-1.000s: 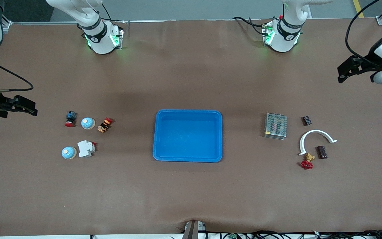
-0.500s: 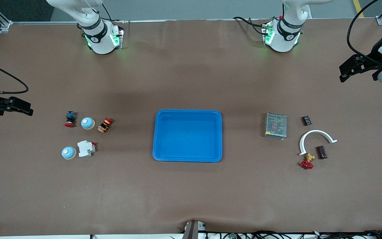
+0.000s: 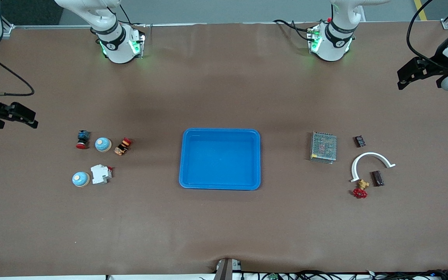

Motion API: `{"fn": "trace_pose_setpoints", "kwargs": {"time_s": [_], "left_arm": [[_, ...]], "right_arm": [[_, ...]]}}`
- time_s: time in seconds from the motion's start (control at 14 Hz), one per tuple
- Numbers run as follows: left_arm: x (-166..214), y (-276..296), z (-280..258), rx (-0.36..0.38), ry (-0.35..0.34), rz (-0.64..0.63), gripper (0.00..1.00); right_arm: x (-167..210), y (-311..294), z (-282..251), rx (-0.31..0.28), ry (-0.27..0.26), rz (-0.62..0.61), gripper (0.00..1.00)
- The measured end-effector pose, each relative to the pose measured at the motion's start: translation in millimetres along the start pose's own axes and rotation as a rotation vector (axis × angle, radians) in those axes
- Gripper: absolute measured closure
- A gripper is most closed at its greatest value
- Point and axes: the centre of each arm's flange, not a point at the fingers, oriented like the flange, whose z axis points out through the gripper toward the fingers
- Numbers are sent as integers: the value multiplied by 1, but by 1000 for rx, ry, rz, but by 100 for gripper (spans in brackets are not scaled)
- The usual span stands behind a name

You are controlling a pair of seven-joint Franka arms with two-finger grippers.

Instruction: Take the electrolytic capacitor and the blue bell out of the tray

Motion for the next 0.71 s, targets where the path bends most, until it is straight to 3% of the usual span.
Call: {"fn": "trace_pose_setpoints", "kwargs": {"time_s": [0.71], "left_arm": [[1, -23, -3, -18, 1, 31, 0]], "right_arm": [[-3, -3, -22, -1, 37, -5, 0]]}}
